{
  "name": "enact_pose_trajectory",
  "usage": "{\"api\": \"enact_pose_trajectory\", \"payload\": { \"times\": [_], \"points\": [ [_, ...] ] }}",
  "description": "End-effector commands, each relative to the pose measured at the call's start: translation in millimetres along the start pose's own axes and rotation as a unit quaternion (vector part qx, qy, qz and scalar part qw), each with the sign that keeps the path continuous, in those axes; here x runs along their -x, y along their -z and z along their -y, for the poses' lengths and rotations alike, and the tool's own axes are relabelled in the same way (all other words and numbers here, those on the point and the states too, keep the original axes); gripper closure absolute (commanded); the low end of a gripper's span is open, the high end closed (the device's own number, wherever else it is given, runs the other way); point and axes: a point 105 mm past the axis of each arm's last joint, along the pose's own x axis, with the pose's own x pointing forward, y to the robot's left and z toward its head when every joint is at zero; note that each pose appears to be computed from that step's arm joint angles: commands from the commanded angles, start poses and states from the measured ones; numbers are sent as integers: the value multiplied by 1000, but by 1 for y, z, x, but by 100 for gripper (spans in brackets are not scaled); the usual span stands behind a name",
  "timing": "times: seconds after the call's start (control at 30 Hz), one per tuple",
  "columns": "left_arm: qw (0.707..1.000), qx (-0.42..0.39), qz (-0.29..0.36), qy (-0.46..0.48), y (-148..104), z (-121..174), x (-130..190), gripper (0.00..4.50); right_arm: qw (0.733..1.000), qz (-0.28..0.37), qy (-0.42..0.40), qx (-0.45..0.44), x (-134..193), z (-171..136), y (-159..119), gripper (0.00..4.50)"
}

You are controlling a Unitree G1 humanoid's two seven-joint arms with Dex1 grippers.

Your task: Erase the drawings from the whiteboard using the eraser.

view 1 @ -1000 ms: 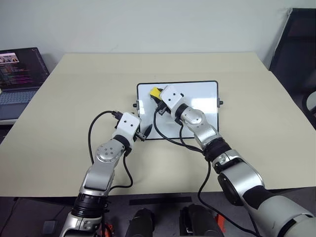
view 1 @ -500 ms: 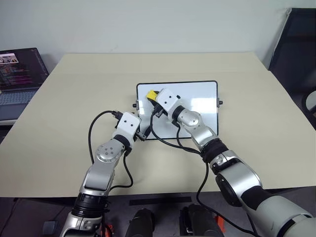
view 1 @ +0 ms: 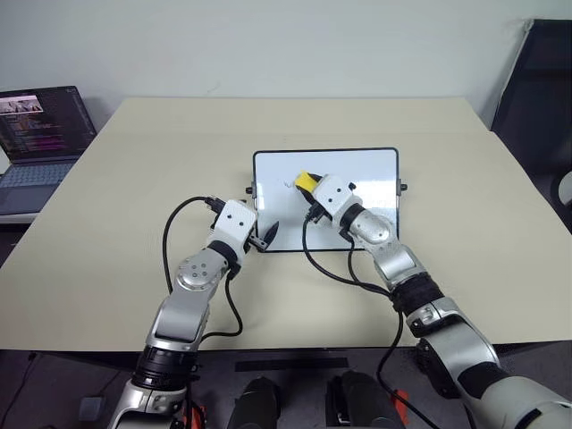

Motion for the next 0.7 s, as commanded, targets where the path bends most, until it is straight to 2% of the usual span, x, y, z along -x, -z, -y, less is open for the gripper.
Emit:
{"api": "enact_pose_trajectory", "payload": {
  "times": [0.03, 0.13, 0.27, 0.4, 0.57, 0.7],
  "points": [
    [1000, -9, 26, 3, -13, 0, -2, 0, 999, -54, 2, -10, 12, 1, 26, 339],
    [1000, -9, 27, 5, -14, 1, -3, 0, 999, -30, 8, -20, 11, 0, 14, 339],
    [1000, -9, 28, 6, -14, 1, -3, 0, 999, 30, 14, -33, -1, -1, -18, 339],
    [1000, -10, 28, 6, -14, 0, -2, 0, 997, 64, 21, -40, -14, -1, -39, 339],
    [1000, -10, 25, 1, -12, -1, 1, 0, 996, 82, 11, -44, -27, -10, -53, 339],
    [1000, -10, 22, -5, -11, -3, 3, 0, 997, 75, -7, -35, -31, -22, -51, 339]
  ]
}}
